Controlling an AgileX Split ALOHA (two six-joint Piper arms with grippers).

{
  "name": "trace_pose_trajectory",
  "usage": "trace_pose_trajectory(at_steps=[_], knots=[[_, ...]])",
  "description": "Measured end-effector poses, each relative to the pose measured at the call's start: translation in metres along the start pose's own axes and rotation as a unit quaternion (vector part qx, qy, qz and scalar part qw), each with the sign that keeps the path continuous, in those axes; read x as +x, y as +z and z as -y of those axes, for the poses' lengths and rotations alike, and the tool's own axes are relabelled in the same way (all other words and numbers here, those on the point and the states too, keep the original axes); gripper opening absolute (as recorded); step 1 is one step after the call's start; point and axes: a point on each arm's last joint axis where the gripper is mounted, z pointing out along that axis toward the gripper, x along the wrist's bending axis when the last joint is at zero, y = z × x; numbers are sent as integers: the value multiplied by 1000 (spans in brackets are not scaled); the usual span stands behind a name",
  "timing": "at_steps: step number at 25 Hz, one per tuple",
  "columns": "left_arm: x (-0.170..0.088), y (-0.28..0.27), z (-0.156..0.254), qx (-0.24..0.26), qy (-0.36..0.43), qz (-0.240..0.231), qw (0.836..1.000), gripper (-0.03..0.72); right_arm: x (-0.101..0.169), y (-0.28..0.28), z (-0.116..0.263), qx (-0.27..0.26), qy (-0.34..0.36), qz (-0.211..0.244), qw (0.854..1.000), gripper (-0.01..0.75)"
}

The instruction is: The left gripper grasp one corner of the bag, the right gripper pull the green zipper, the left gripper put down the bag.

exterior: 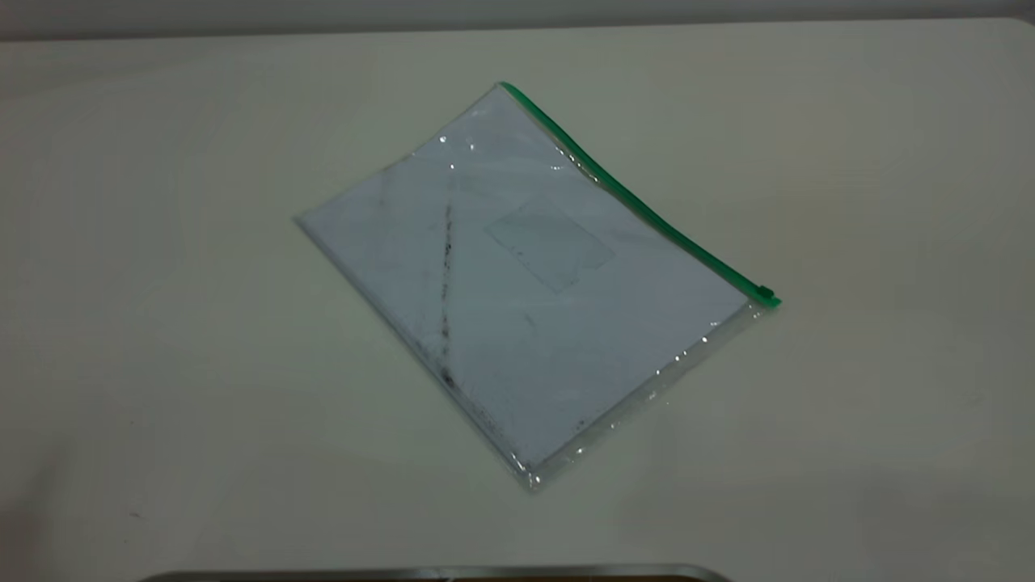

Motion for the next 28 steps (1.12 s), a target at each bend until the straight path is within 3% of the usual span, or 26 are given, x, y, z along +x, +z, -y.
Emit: trace_pose_trajectory(at_steps=[6,13,23,28], knots=[[-6,-7,79,34,4,-7,999,586,12,5,60,22,15,9,1000,534],[-13,-5,149,47,-13,-7,999,586,11,16,111,42,20,62,997,534],[-24,9,211,56,-26,18,998,586,5,32,132,60,29,85,994,534],[-28,27,230,87,-27,25,996,586,5,32,131,58,29,86,994,534]])
